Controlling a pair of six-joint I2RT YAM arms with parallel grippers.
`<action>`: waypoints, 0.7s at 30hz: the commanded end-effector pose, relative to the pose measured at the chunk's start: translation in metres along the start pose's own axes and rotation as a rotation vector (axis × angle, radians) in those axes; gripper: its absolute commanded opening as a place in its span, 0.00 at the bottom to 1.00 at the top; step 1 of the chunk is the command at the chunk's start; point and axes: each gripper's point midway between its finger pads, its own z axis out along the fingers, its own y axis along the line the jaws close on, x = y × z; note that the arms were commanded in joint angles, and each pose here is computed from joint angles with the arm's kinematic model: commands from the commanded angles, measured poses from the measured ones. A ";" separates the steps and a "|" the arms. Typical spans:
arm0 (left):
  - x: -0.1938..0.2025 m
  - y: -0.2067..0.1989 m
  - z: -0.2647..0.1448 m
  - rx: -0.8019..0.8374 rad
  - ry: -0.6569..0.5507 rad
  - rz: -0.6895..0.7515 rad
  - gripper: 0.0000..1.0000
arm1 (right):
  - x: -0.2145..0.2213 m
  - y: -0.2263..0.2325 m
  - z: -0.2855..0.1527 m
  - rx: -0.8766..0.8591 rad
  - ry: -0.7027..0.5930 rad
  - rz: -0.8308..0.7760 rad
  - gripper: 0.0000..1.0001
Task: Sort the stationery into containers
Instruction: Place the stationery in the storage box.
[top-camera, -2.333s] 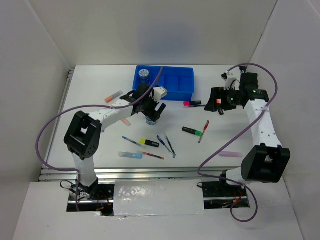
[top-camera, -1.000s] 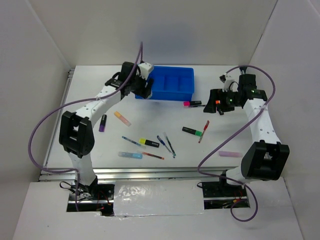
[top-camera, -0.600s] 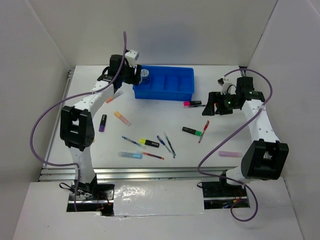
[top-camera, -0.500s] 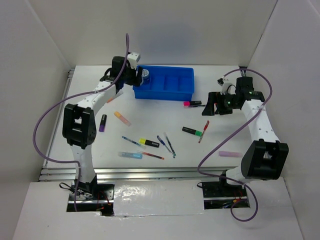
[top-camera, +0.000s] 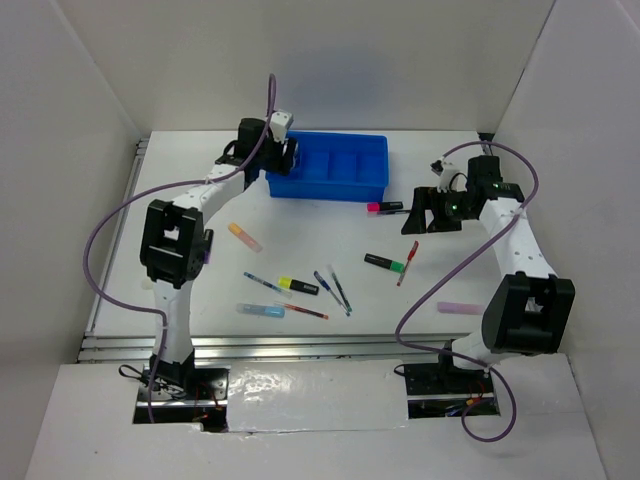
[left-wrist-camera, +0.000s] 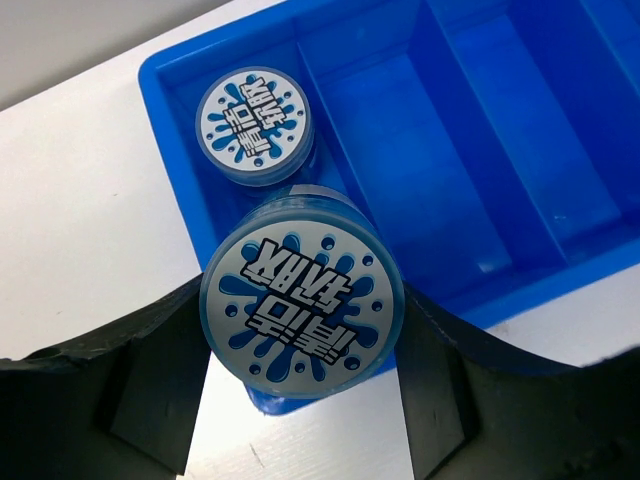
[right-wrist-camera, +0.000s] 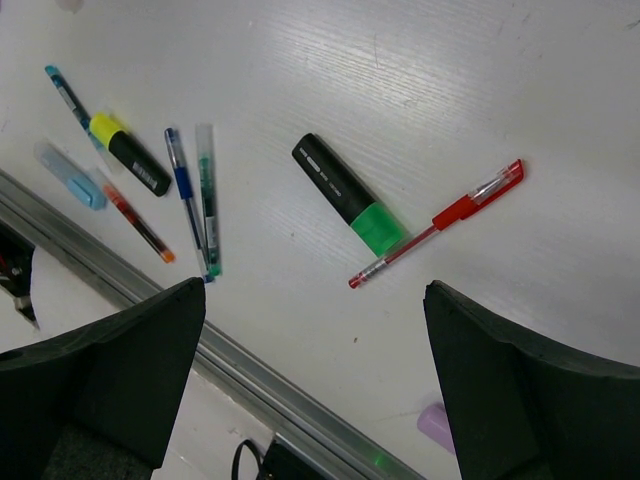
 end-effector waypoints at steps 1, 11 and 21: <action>-0.041 0.005 0.008 -0.021 -0.125 0.043 0.28 | -0.001 0.001 0.003 -0.005 -0.003 -0.006 0.96; -0.025 0.006 0.032 -0.029 -0.051 0.055 0.40 | 0.002 0.000 0.006 -0.009 0.003 0.000 0.96; -0.019 0.001 0.038 -0.038 -0.011 0.042 0.81 | 0.003 -0.002 0.007 -0.001 0.008 -0.002 0.96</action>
